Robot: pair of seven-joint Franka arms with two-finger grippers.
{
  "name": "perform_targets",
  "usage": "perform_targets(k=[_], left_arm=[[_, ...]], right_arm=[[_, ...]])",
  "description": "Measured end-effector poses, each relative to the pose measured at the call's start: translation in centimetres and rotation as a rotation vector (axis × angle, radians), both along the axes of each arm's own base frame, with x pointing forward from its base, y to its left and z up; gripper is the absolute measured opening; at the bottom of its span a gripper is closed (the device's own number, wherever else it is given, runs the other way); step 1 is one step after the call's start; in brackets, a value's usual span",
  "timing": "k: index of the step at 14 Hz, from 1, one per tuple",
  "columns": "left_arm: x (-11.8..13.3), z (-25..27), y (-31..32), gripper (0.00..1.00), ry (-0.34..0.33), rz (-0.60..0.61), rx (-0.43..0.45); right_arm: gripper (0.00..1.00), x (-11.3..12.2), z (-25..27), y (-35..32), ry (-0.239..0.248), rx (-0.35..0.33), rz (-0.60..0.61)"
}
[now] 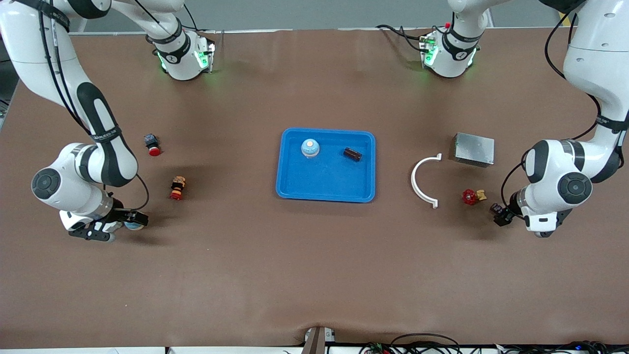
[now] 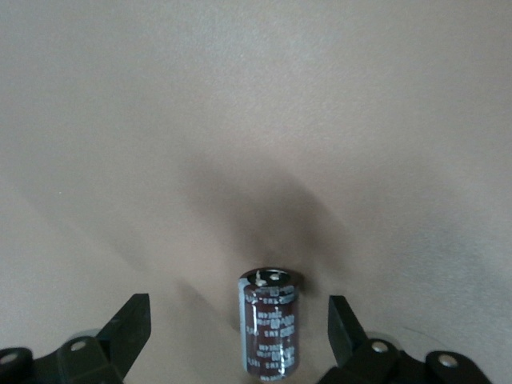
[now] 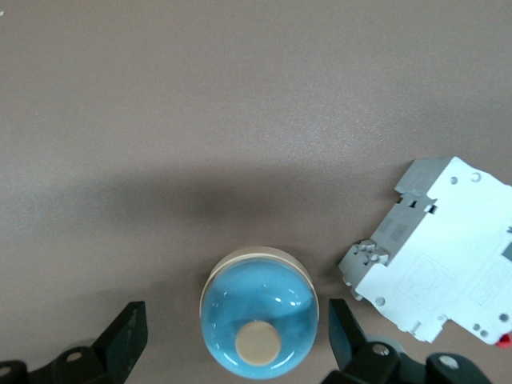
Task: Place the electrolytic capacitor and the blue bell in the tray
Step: 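Grasp the second bell and second capacitor with both grippers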
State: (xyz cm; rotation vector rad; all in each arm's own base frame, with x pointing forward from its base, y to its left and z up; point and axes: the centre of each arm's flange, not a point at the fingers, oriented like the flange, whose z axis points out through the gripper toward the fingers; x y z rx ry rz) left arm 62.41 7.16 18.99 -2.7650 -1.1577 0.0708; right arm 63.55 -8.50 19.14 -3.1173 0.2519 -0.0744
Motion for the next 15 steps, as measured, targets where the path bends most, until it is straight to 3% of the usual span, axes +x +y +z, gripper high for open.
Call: perform_targets(k=[2, 6, 10, 12, 13, 15], left_arm=[[-0.1, -0.1, 0.0, 0.80, 0.003, 0.000, -0.001], [-0.2, -0.2, -0.5, 0.36, 0.004, -0.006, -0.005], [0.0, -0.1, -1.2, 0.34, 0.001, -0.017, -0.012], [0.3, 0.4, -2.6, 0.34, -0.010, -0.034, -0.023], [0.5, 0.9, -3.3, 0.34, -0.019, -0.042, -0.028], [0.9, 2.1, -4.6, 0.34, -0.040, -0.061, -0.035]], right_arm=[[1.00, 0.0, -0.5, 0.0, 0.001, -0.001, 0.000], [1.00, 0.0, -0.6, 0.0, -0.001, -0.001, 0.000], [1.00, 0.0, -0.6, 0.0, -0.002, -0.001, 0.000], [0.95, 0.0, -0.6, 0.1, -0.002, -0.001, 0.002], [0.89, 0.0, -0.6, 0.1, -0.002, 0.000, 0.003], [0.65, 0.0, -0.6, 0.1, -0.002, 0.000, 0.004]])
